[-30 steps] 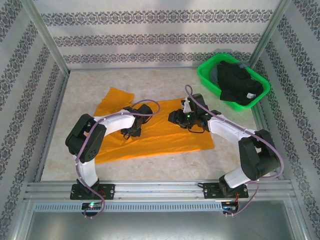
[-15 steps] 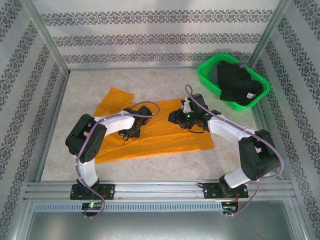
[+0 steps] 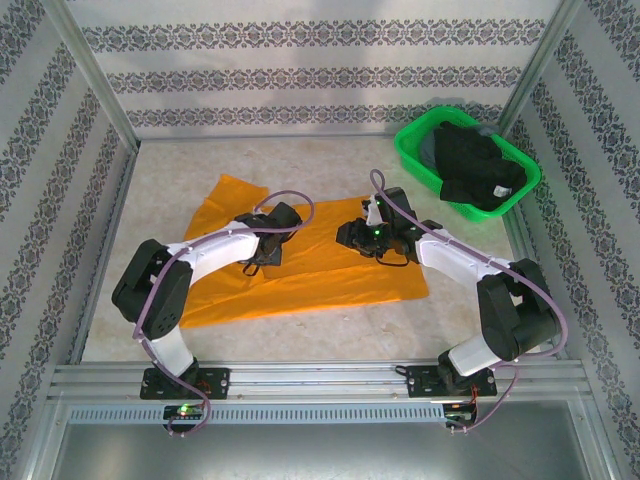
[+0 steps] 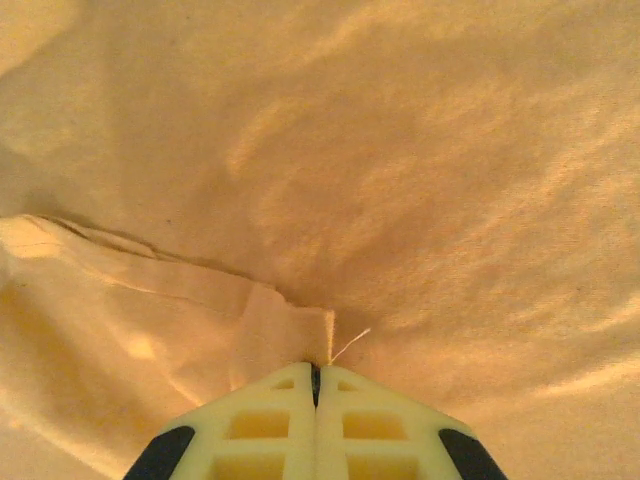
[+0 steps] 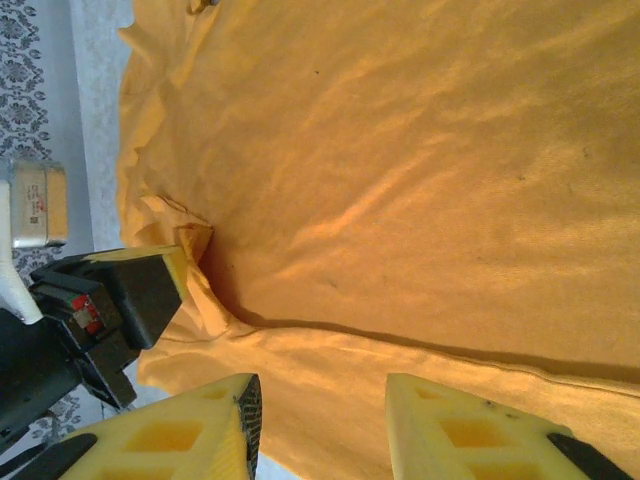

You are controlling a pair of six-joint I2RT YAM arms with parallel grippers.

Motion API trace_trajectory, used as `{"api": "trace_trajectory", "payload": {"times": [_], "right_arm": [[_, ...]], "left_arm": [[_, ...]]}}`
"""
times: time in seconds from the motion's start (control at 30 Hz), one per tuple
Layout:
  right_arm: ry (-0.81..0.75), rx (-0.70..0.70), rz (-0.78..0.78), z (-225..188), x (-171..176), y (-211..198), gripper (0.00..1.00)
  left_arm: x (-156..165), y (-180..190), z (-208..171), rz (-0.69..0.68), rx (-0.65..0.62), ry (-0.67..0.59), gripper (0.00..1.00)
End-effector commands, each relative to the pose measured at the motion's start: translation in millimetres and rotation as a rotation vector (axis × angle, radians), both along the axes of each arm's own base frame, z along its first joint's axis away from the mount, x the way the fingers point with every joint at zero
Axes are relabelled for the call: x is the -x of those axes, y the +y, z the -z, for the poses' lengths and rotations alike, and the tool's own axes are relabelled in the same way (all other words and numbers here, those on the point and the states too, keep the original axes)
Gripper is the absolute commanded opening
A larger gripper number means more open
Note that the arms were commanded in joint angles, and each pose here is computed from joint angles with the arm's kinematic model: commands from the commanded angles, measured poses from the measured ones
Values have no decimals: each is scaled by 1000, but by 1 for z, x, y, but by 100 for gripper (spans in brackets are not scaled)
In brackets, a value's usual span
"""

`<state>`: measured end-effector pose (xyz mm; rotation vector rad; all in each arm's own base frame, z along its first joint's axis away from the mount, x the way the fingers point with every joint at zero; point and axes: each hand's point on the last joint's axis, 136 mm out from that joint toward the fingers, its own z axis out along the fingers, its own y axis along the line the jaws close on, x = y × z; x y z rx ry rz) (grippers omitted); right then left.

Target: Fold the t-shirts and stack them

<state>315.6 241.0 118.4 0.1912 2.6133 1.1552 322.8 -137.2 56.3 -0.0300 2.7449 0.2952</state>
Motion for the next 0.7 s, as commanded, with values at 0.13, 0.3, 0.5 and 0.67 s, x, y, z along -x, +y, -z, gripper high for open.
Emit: {"api": "trace_trajectory", "payload": {"times": [0.13,0.3,0.5,0.67], "right_arm": [[-1,-13,-7,-3,5,-3,39],[5,-7,-6,0,7,-5,39],[12,-5,-4,3,7,-5,39],[12,-7,-4,3,4,-4,39]], "left_arm": [[-8,-12,3,-5,72,-53,1],[-12,-19,5,7,116,-74,2],[-19,-30,-3,53,173,-125,2],[-18,-34,3,82,183,-109,1]]}}
